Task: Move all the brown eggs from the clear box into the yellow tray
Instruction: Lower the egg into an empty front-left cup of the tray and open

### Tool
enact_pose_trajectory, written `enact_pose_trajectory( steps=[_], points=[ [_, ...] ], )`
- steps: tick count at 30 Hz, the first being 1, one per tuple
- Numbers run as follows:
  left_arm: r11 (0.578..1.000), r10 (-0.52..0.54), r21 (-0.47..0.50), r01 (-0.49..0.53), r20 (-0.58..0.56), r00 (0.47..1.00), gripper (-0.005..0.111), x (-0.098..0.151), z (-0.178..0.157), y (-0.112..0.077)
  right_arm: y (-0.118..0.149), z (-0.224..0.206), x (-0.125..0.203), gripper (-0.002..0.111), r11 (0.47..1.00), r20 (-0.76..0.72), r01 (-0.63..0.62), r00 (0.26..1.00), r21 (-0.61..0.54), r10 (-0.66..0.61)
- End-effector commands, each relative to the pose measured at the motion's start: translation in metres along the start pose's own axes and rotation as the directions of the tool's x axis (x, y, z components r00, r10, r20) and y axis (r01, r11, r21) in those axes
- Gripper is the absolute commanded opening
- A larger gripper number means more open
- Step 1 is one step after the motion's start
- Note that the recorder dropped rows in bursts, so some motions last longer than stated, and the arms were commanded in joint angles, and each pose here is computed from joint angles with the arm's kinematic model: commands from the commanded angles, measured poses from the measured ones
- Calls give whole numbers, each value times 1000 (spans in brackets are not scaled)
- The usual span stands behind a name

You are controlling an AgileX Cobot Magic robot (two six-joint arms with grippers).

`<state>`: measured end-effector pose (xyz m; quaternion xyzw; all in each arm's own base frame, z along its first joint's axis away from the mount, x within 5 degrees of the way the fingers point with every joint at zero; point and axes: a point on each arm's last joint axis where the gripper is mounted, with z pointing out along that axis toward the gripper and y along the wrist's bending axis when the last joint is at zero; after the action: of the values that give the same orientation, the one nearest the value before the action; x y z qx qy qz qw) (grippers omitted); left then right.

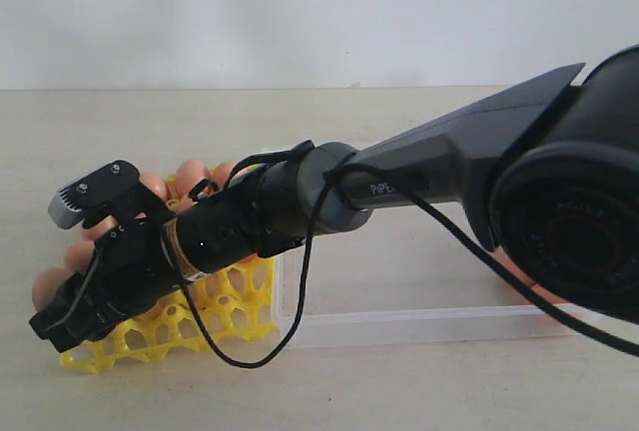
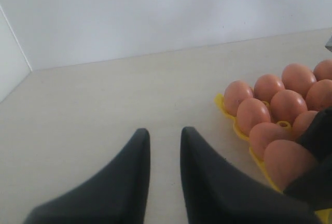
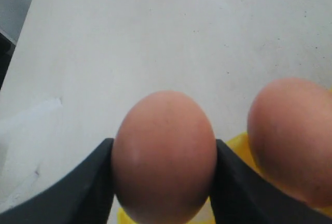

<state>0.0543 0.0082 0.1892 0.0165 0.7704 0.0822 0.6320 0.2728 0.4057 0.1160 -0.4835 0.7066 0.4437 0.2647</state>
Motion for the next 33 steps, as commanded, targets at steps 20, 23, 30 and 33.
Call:
enact_pose_trajectory(
  steps=[20, 23, 30, 33],
  points=[
    [1000, -3, 6, 3, 1, 1000, 22, 1, 0, -1, 10, -12, -12, -1, 949, -77, 316, 946, 11, -315],
    [1000, -3, 6, 3, 1, 1000, 22, 1, 0, -1, 13, -8, -11, 0, 943, -99, 331, 940, 32, -326],
    [1000, -3, 6, 3, 1, 1000, 22, 1, 0, -1, 11, -6, -12, 32, 934, -117, 342, 937, 101, -331],
    [1000, -3, 6, 3, 1, 1000, 22, 1, 0, -1, 11, -6, -12, 48, 935, -114, 339, 938, 102, -328]
  ],
)
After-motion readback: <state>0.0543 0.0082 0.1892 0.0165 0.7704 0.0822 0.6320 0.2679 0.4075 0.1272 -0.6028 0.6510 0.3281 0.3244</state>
